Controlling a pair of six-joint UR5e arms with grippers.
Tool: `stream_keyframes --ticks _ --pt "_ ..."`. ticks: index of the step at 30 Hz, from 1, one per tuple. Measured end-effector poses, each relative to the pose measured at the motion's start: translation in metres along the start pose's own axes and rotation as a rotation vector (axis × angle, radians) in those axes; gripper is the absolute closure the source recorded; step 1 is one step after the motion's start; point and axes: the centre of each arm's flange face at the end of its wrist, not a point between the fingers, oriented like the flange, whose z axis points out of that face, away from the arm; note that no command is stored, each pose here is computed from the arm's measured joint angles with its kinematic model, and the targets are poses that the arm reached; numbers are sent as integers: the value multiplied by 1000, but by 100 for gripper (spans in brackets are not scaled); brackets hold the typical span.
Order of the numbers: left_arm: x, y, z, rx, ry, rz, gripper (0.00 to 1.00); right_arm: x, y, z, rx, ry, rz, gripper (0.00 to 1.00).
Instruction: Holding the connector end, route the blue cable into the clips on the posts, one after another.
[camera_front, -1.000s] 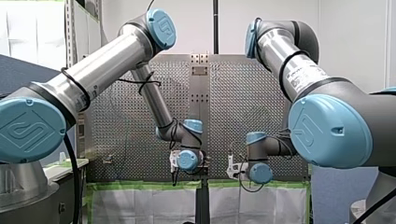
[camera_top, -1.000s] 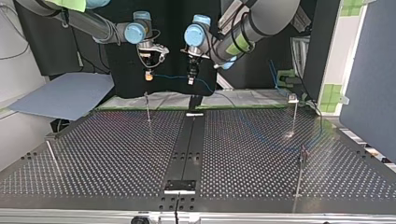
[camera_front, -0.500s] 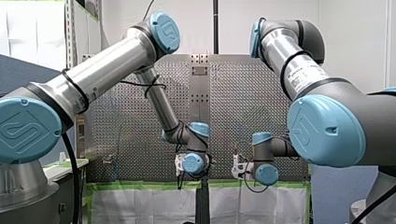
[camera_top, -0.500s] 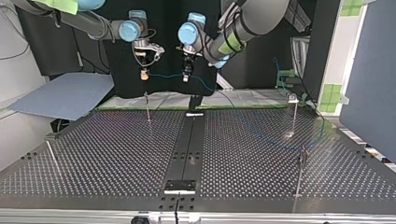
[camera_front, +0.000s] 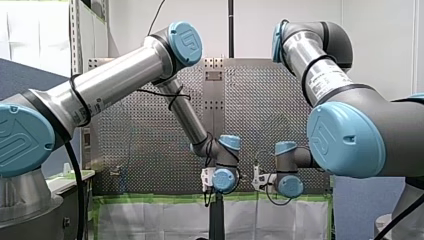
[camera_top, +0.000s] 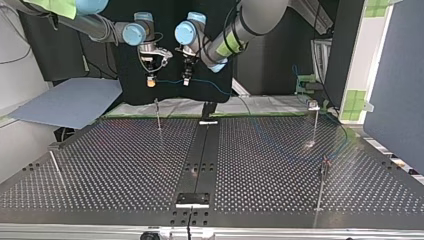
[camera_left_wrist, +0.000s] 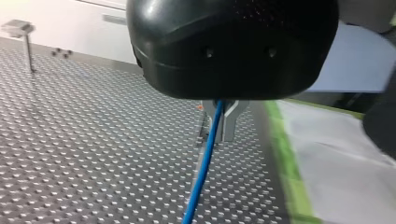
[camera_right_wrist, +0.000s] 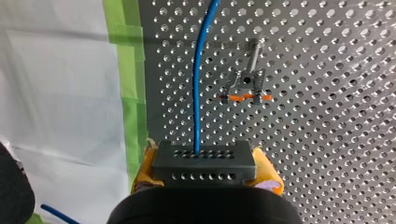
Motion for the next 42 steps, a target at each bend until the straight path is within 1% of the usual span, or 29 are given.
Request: stream_keyframes --ticks 2,4,7,9,12,14,17,20,22,24,28,32,37,42 --pt "-5 -5 4 0 -14 -10 100 1 3 2 2 6 4 100" --pt "-12 -10 10 1 -32 -22 100 2 8 4 2 15 13 100" --pt "-17 -14 15 1 -45 -31 100 4 15 7 7 25 24 100" --pt "-13 -13 18 0 -42 -31 100 5 19 10 15 32 28 100" --pt "-1 -15 21 4 -23 -21 100 8 25 16 24 41 30 100" --pt "6 -19 22 7 -14 -15 100 9 28 19 25 41 31 100" --pt "9 -26 27 12 -17 -18 100 10 35 21 21 37 34 100" --pt "15 -32 32 16 -10 -15 100 9 43 22 12 24 35 100" --pt "23 -36 33 23 5 -9 100 9 49 22 6 13 34 100" --pt "29 -42 34 32 9 -14 100 8 54 22 2 9 34 100" --pt "24 -55 41 45 -18 -46 100 9 63 24 0 8 38 100" --pt "15 -67 46 56 -42 -65 100 10 70 26 -1 11 41 100" --pt "18 -75 50 59 -48 -69 100 13 78 33 19 24 45 100" --pt "29 -81 54 60 -43 -66 100 15 83 39 50 32 61 100"
